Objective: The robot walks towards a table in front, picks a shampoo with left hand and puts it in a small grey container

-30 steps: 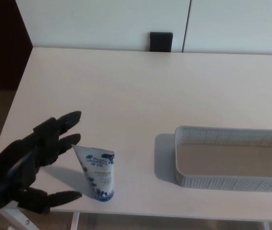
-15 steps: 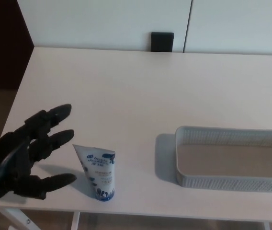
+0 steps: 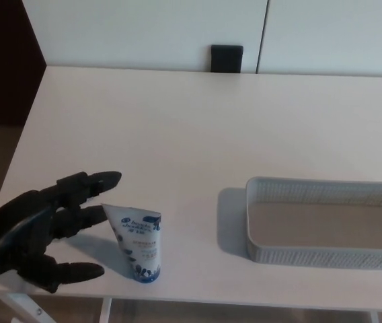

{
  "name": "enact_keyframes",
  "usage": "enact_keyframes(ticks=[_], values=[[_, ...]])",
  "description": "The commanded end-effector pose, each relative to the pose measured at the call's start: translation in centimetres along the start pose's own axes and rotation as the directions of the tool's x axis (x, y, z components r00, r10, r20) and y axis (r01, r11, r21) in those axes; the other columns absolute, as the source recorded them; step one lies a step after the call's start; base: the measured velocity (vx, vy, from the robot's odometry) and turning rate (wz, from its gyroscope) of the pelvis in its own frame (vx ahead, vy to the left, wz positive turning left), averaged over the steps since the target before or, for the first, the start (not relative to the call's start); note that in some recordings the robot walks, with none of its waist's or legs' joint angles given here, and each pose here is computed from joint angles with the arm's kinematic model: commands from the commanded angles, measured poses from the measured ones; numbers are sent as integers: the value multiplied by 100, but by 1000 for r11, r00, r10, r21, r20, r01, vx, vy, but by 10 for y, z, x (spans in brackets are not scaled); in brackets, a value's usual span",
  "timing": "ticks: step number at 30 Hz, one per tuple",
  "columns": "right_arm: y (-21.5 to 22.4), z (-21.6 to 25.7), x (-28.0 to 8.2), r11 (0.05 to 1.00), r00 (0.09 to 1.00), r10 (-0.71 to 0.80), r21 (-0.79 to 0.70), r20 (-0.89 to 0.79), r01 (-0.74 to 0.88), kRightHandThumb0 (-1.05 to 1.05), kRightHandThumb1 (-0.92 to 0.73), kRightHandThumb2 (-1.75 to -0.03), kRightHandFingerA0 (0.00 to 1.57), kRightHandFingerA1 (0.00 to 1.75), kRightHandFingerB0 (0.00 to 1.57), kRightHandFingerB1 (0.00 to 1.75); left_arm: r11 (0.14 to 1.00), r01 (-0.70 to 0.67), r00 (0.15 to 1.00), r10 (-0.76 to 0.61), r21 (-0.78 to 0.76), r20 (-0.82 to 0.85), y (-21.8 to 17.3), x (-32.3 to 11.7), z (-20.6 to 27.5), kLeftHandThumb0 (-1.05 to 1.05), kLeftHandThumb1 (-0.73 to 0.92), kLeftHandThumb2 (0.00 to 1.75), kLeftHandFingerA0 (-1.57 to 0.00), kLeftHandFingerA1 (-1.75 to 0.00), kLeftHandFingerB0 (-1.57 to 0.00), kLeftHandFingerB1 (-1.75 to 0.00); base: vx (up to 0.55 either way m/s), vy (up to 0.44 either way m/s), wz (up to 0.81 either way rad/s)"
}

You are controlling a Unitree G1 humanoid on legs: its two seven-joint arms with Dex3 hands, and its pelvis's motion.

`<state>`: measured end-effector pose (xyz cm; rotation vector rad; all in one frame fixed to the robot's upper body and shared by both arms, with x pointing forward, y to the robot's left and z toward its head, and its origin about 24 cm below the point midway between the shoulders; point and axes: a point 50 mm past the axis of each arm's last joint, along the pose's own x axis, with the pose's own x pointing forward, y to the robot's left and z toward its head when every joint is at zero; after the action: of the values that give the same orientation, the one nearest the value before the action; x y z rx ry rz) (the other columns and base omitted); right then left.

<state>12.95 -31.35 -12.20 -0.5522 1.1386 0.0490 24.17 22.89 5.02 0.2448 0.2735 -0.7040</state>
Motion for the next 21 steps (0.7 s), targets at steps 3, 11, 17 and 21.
enact_keyframes(ticks=[3,11,17,21], values=[[-1,0,0,1000,1000,3,-23,-3,-3,-37,-71,-61,58,43,55,40,1000,21,998,-19,23,-57,2,-2,-2,-47,31,71,-1,-27,0,-16,0,0,0],[-1,0,0,1000,1000,4,-8,-2,-4,-39,-69,-61,60,43,55,39,1000,22,999,-22,7,-37,-3,9,-4,-50,32,71,-1,-26,0,-16,0,0,0],[1,2,1,1000,1000,0,-7,0,0,-40,-69,-62,59,43,54,39,1000,20,999,-20,3,-33,-10,16,-4,-49,32,72,-2,-30,0,-19,0,0,0],[2,2,1,1000,1000,6,-9,-1,-6,-38,-70,-61,59,43,54,40,1000,20,999,-20,-17,-30,-16,21,-8,-49,32,73,-2,-34,0,-19,0,0,0]])
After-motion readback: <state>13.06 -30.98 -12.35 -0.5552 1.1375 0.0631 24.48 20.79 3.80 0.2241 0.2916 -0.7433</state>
